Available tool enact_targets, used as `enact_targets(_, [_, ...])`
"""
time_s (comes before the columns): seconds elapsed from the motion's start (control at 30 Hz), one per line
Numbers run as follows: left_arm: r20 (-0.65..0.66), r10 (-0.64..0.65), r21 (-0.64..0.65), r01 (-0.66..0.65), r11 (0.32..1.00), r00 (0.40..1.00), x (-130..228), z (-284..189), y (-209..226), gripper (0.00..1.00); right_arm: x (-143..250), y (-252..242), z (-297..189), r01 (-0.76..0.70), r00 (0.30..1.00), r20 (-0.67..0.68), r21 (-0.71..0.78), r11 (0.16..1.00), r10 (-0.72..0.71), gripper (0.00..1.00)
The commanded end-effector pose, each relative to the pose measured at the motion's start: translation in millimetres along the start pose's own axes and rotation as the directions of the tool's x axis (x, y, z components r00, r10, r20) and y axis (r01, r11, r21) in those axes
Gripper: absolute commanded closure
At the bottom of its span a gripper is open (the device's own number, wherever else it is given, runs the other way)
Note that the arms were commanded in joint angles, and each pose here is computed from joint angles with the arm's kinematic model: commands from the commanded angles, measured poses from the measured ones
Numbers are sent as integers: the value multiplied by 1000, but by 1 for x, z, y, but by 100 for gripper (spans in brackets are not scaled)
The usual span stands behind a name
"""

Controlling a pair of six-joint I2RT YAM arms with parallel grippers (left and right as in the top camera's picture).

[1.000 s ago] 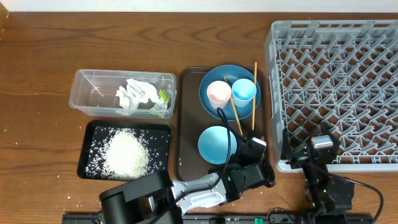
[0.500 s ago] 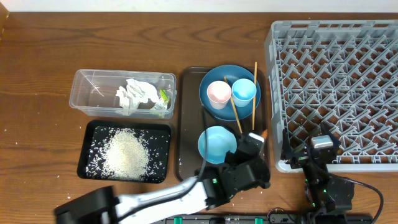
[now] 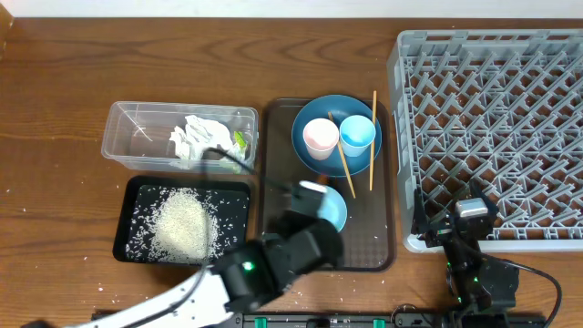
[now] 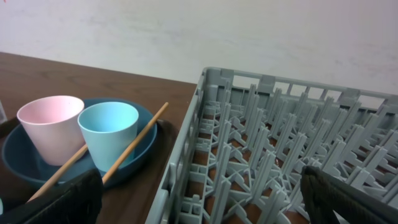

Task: Sort waste into correct bins and load items into the dishwasher rack
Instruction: 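Lift the carrot and carry it over the black tray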

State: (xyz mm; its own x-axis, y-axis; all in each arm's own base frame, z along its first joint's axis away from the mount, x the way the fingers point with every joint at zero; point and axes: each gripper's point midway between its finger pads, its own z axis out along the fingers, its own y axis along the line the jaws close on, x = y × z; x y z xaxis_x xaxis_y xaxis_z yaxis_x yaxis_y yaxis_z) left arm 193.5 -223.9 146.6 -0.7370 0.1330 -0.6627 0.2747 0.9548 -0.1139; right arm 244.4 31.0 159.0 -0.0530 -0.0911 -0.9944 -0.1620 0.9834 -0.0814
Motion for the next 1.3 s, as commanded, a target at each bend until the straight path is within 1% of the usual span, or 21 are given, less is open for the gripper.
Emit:
enact_targets(0.0, [41,-37,-147,43,988,998,-12,-9,44,79,0,2,0,6,1000,1,-6,1000,-6,1])
enact_targets(0.07, [4,-51,-239,50,970,999,-5,-11,71,79,0,2,0,6,1000,1,-6,1000,-6,1])
enact_targets(0.2, [-66,-140,-381,105,919,988,16,-11,112,79,0,2,0,6,1000,1,-6,1000,-6,1])
enact_targets(0.3, [-92,-166,-430,111,896,982,26,-8,128,79,0,2,0,6,1000,1,-6,1000,-6,1])
enact_targets(0.5, [-99,-251,-509,168,844,963,45,0,152,79,0,2,0,6,1000,1,-6,1000,-6,1])
enact_targets(0.63, [-108,-263,-530,168,831,959,54,7,160,79,0,2,0,6,1000,1,-6,1000,-6,1])
enact_targets(1.0, [-167,-263,-545,133,828,950,81,29,162,79,0,2,0,6,1000,1,-6,1000,-6,1])
enact_targets(1.27, [-194,-238,-549,96,831,952,84,38,161,78,0,2,0,6,1000,1,-6,1000,-6,1])
